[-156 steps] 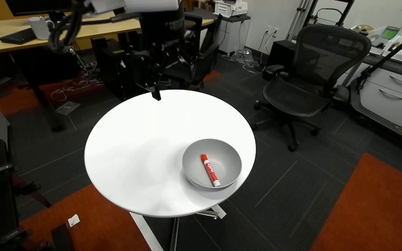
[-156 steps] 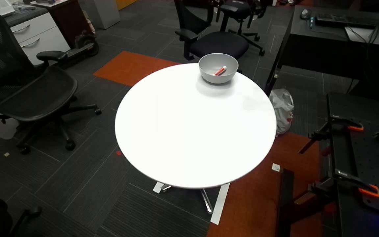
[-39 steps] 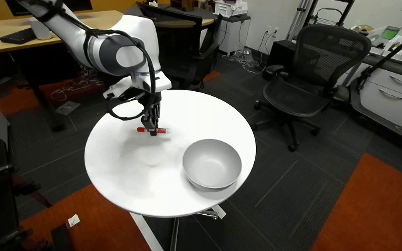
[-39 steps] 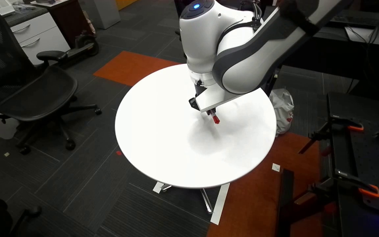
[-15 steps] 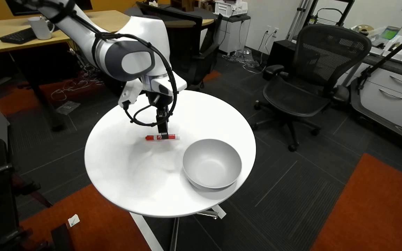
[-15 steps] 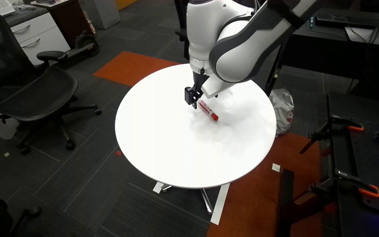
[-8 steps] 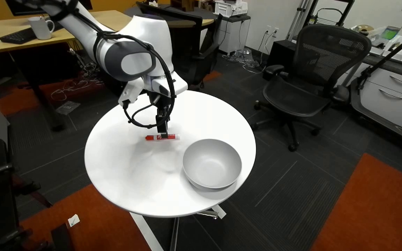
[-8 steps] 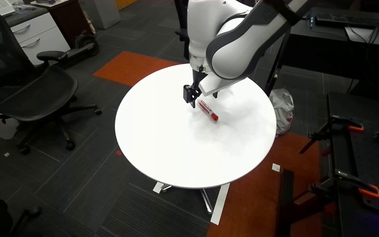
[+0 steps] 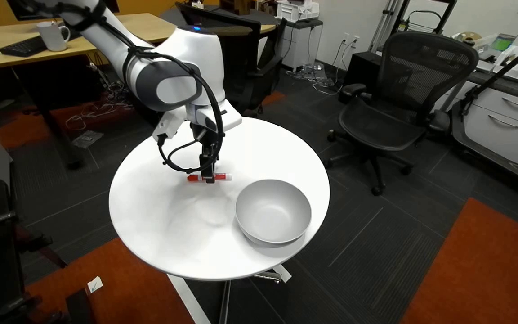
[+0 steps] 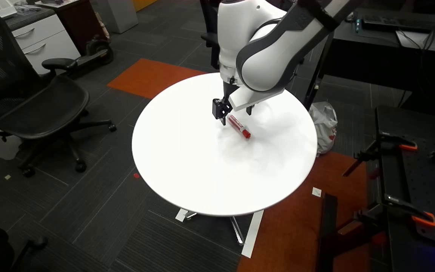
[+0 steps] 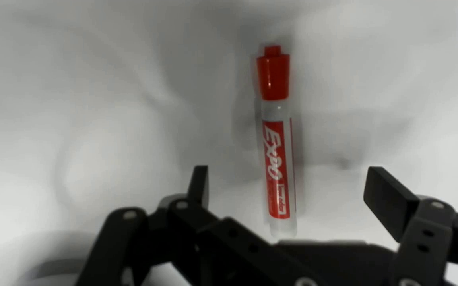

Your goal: Remove the red marker from the grey bowl, place the marker back in the bowl then take it out of the bowl

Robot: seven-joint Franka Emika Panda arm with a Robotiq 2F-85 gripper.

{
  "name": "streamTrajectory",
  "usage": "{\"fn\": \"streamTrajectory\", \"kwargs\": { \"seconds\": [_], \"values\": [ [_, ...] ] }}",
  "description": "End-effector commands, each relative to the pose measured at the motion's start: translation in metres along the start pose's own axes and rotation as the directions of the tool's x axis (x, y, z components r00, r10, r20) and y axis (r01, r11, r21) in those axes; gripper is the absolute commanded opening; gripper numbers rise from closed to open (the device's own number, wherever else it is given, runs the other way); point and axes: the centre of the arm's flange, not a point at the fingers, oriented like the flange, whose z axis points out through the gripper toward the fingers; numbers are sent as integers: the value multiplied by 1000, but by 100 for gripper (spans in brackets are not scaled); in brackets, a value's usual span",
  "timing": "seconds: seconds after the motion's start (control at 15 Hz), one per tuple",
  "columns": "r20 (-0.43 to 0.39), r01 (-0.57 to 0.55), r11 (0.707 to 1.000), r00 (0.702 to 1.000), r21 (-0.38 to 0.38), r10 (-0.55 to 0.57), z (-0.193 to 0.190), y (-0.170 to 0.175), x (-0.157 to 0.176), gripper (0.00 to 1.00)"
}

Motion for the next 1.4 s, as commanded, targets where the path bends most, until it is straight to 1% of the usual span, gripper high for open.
{"fn": "streamTrajectory", "kwargs": {
  "seconds": [0.0, 0.27, 0.33, 0.4, 0.53, 0.6, 0.93, 1.0, 1.07, 1.2, 1.33],
  "values": [
    [11, 3, 1000, 1000, 9, -3, 5, 0, 3, 100],
    [15, 5, 1000, 1000, 0, -5, 11, 0, 3, 100],
    [15, 7, 1000, 1000, -1, -7, 12, 0, 3, 91],
    [14, 10, 1000, 1000, -2, -10, 12, -1, 3, 72],
    [15, 10, 1000, 1000, -3, -10, 13, -1, 4, 59],
    [15, 10, 1000, 1000, -2, -10, 12, -1, 4, 49],
    [13, 8, 1000, 1000, -1, -8, 12, -3, 7, 12],
    [11, 6, 1000, 1000, -1, -6, 11, -3, 7, 3],
    [8, 4, 1000, 1000, -1, -4, 10, -3, 7, 0],
    [-10, -31, 999, 999, -28, 30, 1, -5, 6, 5],
    [-33, -69, 997, 997, -35, 68, -15, -5, 5, 5]
  ]
}}
